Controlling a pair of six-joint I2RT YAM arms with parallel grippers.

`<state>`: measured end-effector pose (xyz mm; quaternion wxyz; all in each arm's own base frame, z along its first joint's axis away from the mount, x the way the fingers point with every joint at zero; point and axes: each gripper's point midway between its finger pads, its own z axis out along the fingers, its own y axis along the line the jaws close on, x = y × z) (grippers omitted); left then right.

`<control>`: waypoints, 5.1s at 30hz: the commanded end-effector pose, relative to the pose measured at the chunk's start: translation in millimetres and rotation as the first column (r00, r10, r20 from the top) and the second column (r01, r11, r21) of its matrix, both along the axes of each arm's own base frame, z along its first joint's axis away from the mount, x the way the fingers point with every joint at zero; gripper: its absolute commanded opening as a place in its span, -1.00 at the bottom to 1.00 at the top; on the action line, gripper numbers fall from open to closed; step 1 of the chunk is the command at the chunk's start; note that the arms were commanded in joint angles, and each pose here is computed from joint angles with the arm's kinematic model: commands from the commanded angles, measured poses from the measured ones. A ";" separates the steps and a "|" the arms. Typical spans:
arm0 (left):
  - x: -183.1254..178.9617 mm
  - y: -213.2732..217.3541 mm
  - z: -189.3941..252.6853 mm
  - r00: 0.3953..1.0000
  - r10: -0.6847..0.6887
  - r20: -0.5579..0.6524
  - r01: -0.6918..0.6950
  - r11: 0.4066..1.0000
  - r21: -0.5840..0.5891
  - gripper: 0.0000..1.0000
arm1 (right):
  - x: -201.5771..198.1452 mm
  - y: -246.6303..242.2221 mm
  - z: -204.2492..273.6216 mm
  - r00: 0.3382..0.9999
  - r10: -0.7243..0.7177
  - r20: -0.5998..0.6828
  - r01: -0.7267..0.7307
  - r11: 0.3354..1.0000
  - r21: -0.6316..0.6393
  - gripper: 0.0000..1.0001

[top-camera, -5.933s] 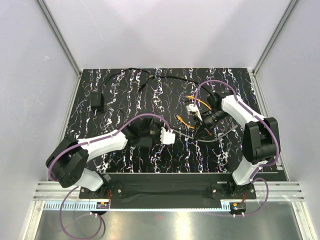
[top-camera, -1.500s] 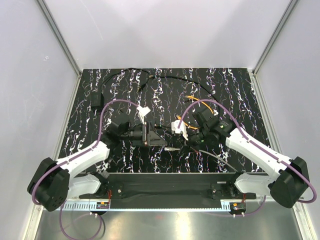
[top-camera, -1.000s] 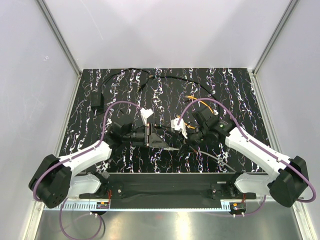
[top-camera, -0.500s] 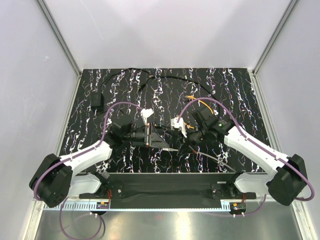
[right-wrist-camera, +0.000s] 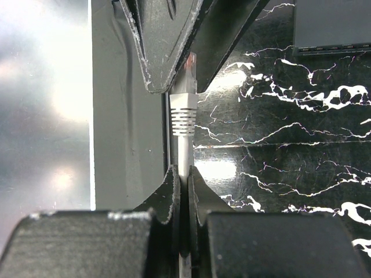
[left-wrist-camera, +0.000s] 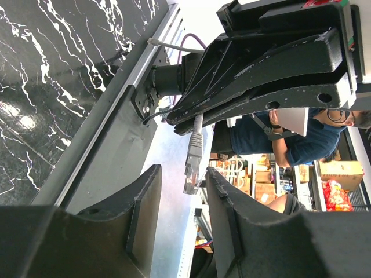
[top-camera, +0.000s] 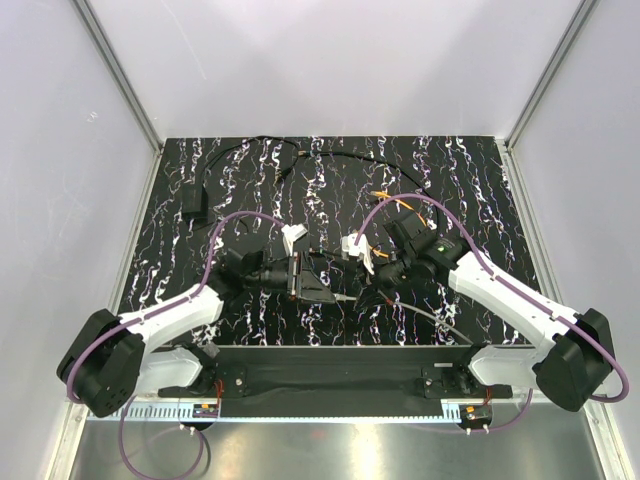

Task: Insert the plug into the switch port

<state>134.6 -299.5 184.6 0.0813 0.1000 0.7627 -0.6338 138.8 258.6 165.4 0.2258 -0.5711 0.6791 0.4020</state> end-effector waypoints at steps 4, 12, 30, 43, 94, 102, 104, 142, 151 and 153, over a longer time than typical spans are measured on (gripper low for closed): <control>-0.3 -0.3 17.8 0.998 -0.012 0.056 0.015 0.998 -0.061 -0.25 | 3.8 3.8 14.6 0.999 0.026 0.041 -0.028 0.999 0.037 -1.00; 3.2 -1.8 20.0 0.999 -0.006 0.051 0.010 0.997 -0.076 -0.94 | 9.0 6.0 16.6 0.998 0.017 0.060 -0.019 0.999 0.041 -0.87; 22.3 -9.5 18.4 0.992 0.054 -0.110 -0.062 0.996 -0.066 -1.00 | 43.3 15.3 48.7 0.900 -0.021 0.436 -0.039 0.991 0.127 -0.06; 25.8 -5.8 21.5 0.990 0.075 -0.121 -0.087 0.992 -0.091 -1.00 | 24.3 13.5 27.7 0.875 0.095 0.475 -0.137 0.989 0.054 -0.15; 177.3 167.4 -113.9 0.927 0.367 0.079 -0.352 0.778 0.521 0.22 | 151.4 71.8 -120.1 0.939 -0.201 0.279 0.279 0.919 -0.278 -1.00; 181.1 165.8 -127.3 0.936 0.346 0.060 -0.320 0.774 0.546 0.20 | 158.8 69.8 -137.3 0.932 -0.199 0.303 0.291 0.909 -0.297 -1.00; 181.9 162.7 -129.0 0.941 0.333 0.054 -0.307 0.780 0.545 0.20 | 159.8 70.2 -138.1 0.931 -0.193 0.311 0.289 0.910 -0.298 -1.00; 192.9 153.8 -145.8 0.959 0.283 0.029 -0.243 0.762 0.600 0.11 | 157.3 90.3 -130.5 0.912 -0.039 0.408 0.125 0.974 -0.187 -1.00; 193.0 152.9 -150.7 0.962 0.274 0.015 -0.226 0.760 0.609 0.10 | 172.0 103.0 -116.4 0.886 -0.065 0.459 0.141 0.981 -0.133 -1.00; 193.2 153.5 -151.3 0.962 0.274 0.014 -0.225 0.757 0.613 0.10 | 172.9 105.4 -112.4 0.884 -0.067 0.463 0.138 0.983 -0.121 -1.00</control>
